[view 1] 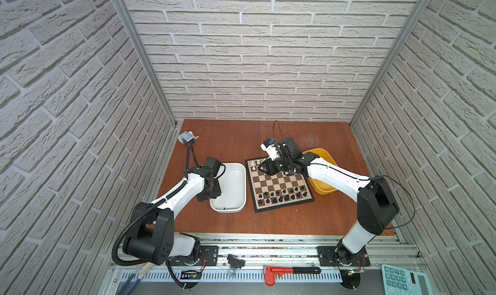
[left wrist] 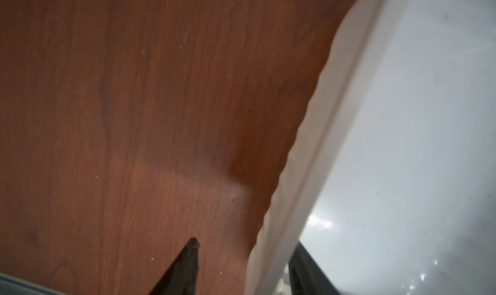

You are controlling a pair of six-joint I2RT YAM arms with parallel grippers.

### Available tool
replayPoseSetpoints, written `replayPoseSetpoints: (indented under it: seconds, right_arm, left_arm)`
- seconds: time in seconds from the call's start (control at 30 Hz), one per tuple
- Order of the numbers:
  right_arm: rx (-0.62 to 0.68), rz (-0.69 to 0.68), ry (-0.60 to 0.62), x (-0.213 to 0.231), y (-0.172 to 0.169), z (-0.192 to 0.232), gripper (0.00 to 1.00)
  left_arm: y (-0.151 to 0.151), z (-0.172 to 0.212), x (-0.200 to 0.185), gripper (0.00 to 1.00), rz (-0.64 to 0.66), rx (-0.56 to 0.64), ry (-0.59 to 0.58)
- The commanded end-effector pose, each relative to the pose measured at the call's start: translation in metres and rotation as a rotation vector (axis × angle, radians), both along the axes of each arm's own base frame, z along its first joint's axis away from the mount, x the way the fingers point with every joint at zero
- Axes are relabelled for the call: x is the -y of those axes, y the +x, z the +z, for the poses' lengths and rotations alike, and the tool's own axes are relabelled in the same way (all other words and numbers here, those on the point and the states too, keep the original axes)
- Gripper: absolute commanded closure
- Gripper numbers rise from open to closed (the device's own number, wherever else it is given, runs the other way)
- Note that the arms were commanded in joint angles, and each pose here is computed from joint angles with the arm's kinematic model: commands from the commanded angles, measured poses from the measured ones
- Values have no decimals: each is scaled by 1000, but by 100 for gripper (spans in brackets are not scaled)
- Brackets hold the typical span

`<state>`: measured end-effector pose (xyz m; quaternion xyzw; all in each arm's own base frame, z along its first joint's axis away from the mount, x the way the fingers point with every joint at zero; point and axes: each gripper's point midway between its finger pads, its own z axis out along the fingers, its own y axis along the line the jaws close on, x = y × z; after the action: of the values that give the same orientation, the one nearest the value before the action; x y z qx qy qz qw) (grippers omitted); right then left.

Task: Set up the chess pieces on the board
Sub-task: 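Grasp the white bin rim with the left gripper and tilt it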

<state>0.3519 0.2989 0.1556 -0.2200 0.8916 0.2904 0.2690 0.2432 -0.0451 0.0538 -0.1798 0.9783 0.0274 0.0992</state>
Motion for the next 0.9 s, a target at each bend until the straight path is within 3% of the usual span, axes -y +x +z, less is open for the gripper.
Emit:
replayPoseSetpoints:
  seconds: [0.0, 0.07, 0.17, 0.2, 0.4, 0.63, 0.77, 0.8, 0.87]
  right_arm:
    - [51, 7, 53, -4, -4, 23, 60]
    - [52, 8, 56, -4, -4, 24, 61]
    - [49, 15, 60, -5, -6, 23, 62]
    - [51, 16, 61, -5, -6, 24, 62]
    - [71, 24, 68, -1, -12, 27, 63]
    - [84, 33, 73, 5, -23, 29, 64]
    - [86, 46, 73, 7, -28, 31, 64]
    - [89, 50, 70, 8, -29, 31, 64]
    - [94, 48, 61, 10, -30, 31, 64]
  left_arm:
    - [-1, -9, -10, 58, 114, -23, 2]
    - [-3, -10, -6, 68, 169, -20, -37]
    - [-5, -4, 5, 93, 285, 19, -136]
    - [-7, 0, 7, 96, 334, 35, -161]
    - [-22, 23, 9, 98, 593, 144, -212]
    - [-49, 6, 44, 99, 838, 222, -379]
    - [-53, -9, 58, 95, 888, 238, -434]
    - [-52, -9, 60, 88, 884, 247, -435]
    - [-47, -6, 60, 61, 868, 269, -421]
